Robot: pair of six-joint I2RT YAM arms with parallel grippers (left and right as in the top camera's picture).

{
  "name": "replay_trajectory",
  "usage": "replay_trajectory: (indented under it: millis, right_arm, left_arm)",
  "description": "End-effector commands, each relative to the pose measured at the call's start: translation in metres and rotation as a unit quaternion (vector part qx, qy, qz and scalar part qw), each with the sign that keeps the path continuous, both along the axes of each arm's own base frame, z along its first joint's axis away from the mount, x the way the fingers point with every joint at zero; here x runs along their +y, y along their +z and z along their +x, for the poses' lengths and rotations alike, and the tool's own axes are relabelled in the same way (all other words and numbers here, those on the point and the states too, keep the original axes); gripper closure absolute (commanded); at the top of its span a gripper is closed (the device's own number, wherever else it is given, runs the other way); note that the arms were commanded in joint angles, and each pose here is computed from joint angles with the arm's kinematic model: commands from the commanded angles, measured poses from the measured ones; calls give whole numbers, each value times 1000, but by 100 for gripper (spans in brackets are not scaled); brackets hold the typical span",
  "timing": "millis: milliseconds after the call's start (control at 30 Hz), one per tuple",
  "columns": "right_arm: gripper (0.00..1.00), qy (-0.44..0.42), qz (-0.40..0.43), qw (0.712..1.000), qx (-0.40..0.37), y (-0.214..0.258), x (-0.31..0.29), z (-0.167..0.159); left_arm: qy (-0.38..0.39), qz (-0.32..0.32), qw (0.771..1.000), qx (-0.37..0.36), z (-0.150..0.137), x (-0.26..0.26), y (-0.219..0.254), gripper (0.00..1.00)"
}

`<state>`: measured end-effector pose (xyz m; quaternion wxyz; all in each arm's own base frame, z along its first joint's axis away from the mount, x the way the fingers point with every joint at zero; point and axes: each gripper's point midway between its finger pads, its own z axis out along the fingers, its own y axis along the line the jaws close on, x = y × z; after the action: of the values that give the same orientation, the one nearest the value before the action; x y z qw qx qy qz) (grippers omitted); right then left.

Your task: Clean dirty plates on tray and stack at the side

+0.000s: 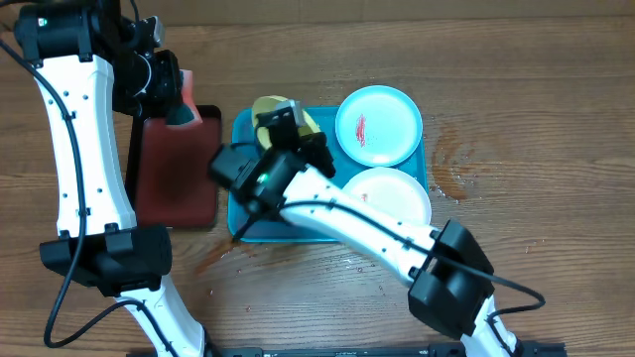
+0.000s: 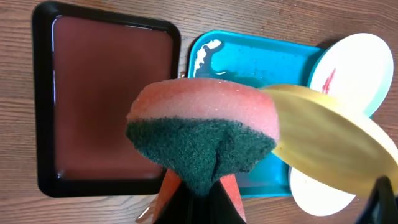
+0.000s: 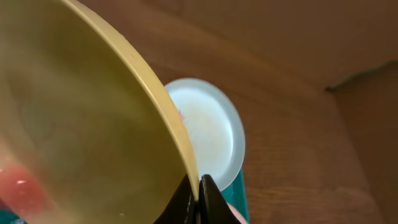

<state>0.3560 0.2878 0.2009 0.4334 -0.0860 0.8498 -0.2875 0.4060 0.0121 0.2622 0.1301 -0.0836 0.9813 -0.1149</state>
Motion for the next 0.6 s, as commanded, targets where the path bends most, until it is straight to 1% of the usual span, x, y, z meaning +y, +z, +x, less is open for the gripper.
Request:
replay_trajectory:
  millis: [0, 333, 567]
  right_arm:
    - [96, -3, -20, 993, -117, 60, 0, -2]
    - [96, 7, -72, 974, -215, 98, 10, -18]
    - [96, 12, -85, 974, -212, 100, 9, -20]
  left_arm:
    - [-17, -7, 1000, -10, -2, -7, 6, 96]
    - [-17, -8, 1000, -4, -3, -7, 3, 96]
    - [-17, -8, 1000, -4, -3, -7, 3, 96]
